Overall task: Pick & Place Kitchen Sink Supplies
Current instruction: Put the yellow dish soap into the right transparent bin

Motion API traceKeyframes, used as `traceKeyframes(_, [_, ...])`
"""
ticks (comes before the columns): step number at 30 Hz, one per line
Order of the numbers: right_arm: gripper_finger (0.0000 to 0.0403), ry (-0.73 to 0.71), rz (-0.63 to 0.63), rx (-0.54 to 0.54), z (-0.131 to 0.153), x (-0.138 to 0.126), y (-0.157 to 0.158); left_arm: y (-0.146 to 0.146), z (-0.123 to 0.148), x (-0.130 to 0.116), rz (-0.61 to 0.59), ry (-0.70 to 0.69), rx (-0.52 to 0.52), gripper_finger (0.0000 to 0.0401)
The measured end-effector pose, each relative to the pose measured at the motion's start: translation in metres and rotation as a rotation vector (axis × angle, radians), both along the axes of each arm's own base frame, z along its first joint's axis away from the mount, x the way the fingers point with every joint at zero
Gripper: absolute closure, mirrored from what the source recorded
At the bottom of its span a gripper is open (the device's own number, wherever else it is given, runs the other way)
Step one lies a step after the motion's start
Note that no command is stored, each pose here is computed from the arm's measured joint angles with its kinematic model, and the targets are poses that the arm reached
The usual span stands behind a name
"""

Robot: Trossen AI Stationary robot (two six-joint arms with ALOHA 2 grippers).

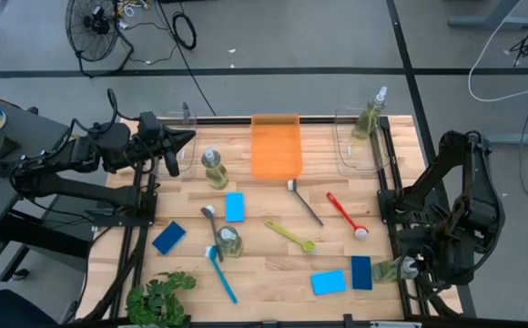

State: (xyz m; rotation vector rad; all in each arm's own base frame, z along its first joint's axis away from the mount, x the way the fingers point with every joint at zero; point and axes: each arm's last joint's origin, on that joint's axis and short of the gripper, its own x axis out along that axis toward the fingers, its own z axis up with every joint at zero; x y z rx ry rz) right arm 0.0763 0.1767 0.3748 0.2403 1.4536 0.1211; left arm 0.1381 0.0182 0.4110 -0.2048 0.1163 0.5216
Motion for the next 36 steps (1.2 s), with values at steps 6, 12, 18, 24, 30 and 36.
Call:
traceKeyframes(6, [0.0215, 0.027, 0.003, 0.003, -0.01, 0.001, 0.004, 0.0, 0.0, 0.0, 0.0, 0.0, 0.0, 0.0389])
traceKeyframes(12, [0.0215, 0.064, 0.029, 0.039, -0.011, 0.0, 0.006, 0.0, 0.0, 0.0, 0.001, 0.001, 0.001, 0.0389])
traceKeyframes(18, [0.0215, 0.053, 0.046, 0.076, -0.009, 0.0, 0.008, 0.0, 0.0, 0.0, 0.003, 0.0, 0.002, 0.0389])
traceKeyframes(24, [0.0215, 0.042, 0.046, 0.074, -0.01, 0.001, 0.01, 0.0, 0.0, 0.0, 0.003, 0.001, 0.002, 0.0389])
traceKeyframes(30, [0.0215, 0.049, 0.082, 0.034, -0.015, 0.004, 0.015, 0.0, 0.0, 0.0, 0.004, 0.001, 0.002, 0.0389])
traceKeyframes(36, [0.0215, 0.066, 0.089, -0.01, -0.02, 0.005, 0.018, 0.0, 0.0, 0.0, 0.004, 0.0, 0.002, 0.0389])
